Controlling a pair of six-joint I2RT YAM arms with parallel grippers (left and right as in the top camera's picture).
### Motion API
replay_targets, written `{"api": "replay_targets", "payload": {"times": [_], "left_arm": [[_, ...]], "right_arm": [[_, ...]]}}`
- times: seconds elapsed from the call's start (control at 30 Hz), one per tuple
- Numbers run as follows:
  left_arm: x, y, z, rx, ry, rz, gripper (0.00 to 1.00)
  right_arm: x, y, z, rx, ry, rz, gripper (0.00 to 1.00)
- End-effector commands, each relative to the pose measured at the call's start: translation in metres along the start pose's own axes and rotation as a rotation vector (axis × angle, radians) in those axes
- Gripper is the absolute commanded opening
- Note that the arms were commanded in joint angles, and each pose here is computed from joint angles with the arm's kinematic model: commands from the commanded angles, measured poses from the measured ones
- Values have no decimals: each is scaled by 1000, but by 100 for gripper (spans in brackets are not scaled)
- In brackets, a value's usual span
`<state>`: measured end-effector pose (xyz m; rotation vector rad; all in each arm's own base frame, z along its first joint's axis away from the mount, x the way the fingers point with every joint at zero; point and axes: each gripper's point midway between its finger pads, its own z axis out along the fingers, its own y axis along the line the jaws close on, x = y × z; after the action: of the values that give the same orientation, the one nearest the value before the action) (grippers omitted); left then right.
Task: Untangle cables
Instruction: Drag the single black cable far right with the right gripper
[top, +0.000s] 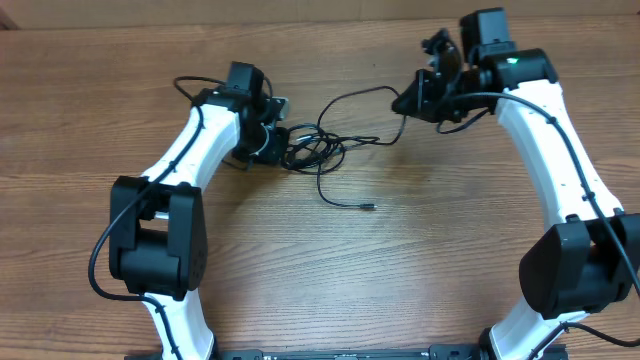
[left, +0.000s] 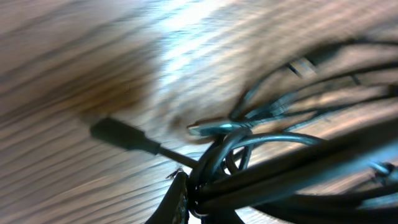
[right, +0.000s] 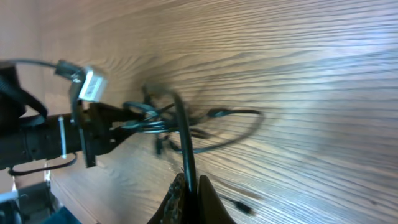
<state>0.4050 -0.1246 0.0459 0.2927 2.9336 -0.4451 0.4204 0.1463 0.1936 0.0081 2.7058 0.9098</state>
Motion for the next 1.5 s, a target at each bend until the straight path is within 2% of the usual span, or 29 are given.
{"api": "replay_targets", "payload": {"times": [0.0, 0.3, 0.63, 0.8, 1.03, 1.47], "left_arm": [[6, 38, -7, -96, -1, -165, 4], [19, 82, -18, -182, 17, -344, 4], [21, 92, -21, -190, 15, -374, 4], [26, 105, -24, -271, 15, -463, 4], [28, 105, -24, -274, 23, -466, 4], [29, 104, -24, -274, 25, -467, 4]], "right_arm": [[-8, -17, -15, 22, -39, 39, 4], [-22, -63, -40, 94, -103, 129, 4], [-26, -83, -52, 130, -131, 167, 4], [-26, -98, -55, 217, -144, 174, 4], [-27, -128, -65, 393, -179, 231, 4], [-25, -204, -130, 935, -401, 474, 4]]}}
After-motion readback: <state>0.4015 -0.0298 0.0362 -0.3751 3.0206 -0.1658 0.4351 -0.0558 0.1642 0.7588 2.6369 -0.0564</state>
